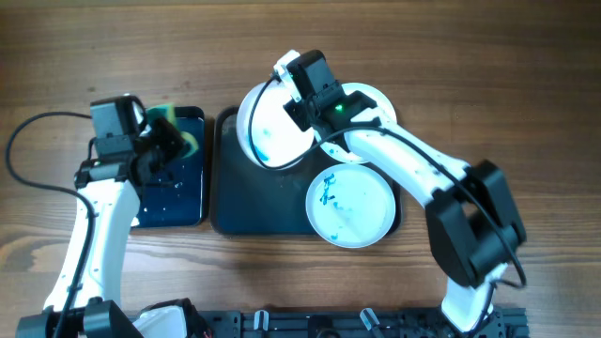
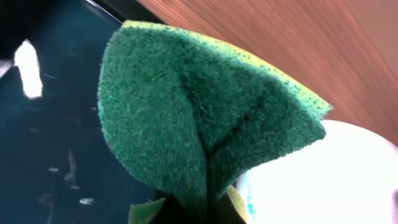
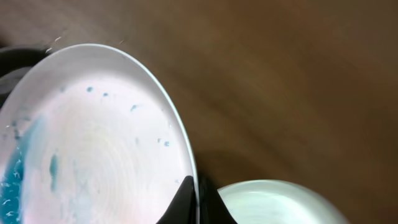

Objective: Clean dirty plates on tray and stack at the side

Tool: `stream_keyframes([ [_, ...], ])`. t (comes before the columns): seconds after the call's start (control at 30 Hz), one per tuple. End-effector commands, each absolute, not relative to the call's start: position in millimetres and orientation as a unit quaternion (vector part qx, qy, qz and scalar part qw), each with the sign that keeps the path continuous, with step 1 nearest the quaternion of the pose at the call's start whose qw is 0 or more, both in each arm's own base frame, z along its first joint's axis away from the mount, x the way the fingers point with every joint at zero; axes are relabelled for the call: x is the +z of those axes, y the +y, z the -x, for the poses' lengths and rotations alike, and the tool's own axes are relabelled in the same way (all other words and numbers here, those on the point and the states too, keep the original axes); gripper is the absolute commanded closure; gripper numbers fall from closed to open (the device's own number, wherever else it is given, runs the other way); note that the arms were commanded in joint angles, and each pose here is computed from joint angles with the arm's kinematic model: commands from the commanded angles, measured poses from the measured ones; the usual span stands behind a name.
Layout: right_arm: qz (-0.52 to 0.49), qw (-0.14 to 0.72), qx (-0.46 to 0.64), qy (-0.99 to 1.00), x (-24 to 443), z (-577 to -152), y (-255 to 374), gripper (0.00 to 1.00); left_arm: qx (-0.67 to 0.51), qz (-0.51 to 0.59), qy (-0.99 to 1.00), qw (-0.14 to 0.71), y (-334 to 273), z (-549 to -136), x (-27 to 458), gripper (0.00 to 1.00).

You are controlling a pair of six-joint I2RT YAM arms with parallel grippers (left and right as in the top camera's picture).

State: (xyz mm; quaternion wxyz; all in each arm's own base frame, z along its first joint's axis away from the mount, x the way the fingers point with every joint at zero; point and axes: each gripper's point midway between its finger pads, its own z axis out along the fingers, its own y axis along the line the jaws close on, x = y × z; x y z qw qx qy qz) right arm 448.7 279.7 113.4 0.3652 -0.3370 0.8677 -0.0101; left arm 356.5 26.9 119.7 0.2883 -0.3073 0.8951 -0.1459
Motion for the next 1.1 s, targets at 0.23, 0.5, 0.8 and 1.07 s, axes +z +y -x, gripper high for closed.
stream_keyframes([
  [0.23,0.458,0.494,-0.34,0.656,272.8,-418.0,314.4,0.96,-0.072,0.353,0.885,0.295,70.6,-342.4,118.2,0.96],
  [0.5,0.458,0.505,-0.287,0.673,261.5,-403.2,334.0,0.96,-0.079,0.352,0.89,0.279,65.5,-336.7,113.9,0.96],
  [0.8,0.4,0.357,0.117,0.836,163.0,-391.3,326.6,0.96,-0.196,0.312,0.893,0.258,22.4,-342.6,121.1,0.96],
  [1.07,0.346,0.231,0.204,0.886,59.1,-404.5,310.5,0.96,-0.224,0.23,0.91,0.262,-34.7,-357.3,121.7,0.96],
])
